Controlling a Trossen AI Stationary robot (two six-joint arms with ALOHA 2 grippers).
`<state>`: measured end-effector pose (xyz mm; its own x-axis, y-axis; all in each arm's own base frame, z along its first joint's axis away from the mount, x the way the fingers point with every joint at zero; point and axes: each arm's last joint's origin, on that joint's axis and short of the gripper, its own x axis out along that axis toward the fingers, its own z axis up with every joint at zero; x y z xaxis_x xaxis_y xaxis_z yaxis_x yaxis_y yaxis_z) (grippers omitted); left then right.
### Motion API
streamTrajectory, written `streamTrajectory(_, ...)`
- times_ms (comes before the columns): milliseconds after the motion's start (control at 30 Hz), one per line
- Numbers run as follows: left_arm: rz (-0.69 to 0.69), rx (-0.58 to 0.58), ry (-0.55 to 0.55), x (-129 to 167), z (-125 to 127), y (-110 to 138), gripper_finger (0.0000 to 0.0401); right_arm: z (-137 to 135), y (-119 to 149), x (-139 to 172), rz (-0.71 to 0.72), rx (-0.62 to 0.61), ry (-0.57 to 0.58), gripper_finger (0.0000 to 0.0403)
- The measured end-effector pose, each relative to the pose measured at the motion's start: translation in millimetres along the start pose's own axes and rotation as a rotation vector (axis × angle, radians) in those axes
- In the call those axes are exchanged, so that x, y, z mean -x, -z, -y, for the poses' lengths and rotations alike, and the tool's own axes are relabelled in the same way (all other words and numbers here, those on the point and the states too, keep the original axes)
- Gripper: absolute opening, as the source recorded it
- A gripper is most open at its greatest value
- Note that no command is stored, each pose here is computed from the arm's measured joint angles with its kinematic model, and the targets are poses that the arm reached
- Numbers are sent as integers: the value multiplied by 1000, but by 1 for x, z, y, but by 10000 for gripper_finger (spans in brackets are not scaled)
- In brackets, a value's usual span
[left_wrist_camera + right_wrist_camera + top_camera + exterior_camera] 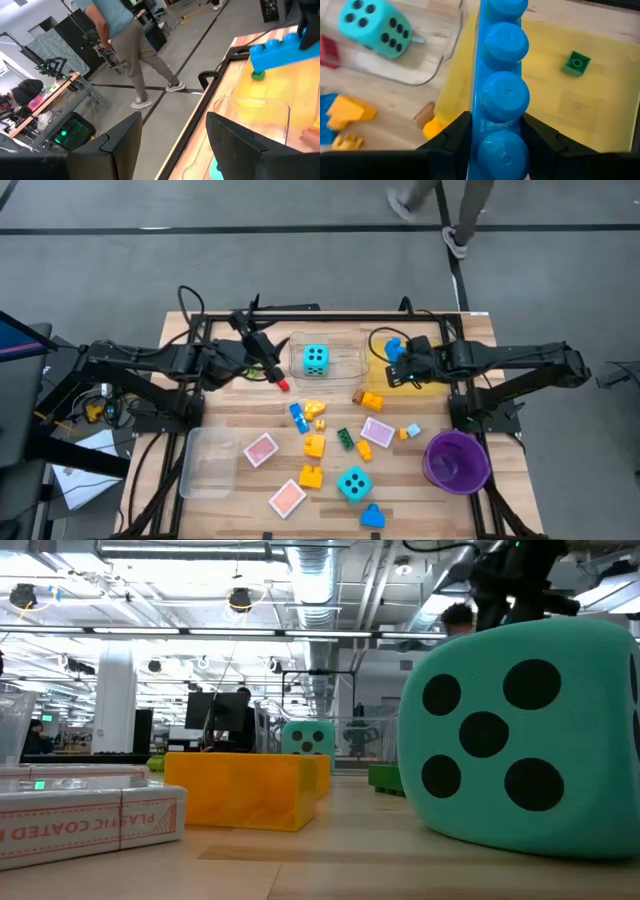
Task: Pick & Place Toys
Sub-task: Put the blue game piece into the yellow bin
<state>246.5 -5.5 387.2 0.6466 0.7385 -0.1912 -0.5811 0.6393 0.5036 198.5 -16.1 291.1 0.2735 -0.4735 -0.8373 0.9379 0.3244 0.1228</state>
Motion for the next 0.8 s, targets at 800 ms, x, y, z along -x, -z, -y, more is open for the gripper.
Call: streamTrajectory(800,-1,38,0,0,0,0,214,-33,13,-82,45,-51,172,131)
